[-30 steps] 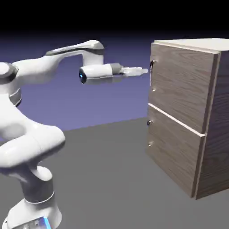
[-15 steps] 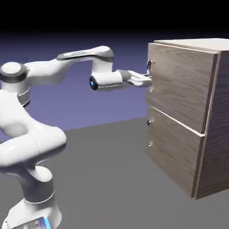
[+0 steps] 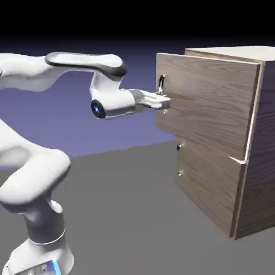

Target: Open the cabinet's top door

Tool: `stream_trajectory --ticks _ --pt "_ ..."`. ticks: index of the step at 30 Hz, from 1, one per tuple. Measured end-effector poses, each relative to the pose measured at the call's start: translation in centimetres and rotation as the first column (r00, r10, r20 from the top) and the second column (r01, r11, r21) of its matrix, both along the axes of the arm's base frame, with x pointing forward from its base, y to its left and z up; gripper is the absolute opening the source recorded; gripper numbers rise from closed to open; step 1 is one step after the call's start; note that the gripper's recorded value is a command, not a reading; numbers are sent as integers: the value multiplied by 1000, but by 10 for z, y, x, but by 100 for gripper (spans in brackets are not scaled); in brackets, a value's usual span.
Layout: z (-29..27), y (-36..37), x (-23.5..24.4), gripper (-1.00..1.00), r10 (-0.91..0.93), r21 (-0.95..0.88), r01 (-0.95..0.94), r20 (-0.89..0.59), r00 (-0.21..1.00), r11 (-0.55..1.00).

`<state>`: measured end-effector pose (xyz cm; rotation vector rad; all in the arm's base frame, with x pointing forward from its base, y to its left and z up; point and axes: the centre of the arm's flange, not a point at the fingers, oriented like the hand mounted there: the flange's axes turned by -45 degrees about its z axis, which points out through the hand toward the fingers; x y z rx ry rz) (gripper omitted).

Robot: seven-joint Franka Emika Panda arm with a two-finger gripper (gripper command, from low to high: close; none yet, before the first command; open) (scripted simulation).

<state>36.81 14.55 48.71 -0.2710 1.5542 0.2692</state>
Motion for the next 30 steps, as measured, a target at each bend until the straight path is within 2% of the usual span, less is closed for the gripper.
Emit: stream_trajectory --ticks 13,30 --pt "0 -85 -70 -100 285 1 -285 0 959 959" --pt "0 -195 -115 -100 567 1 -567 1 824 824"
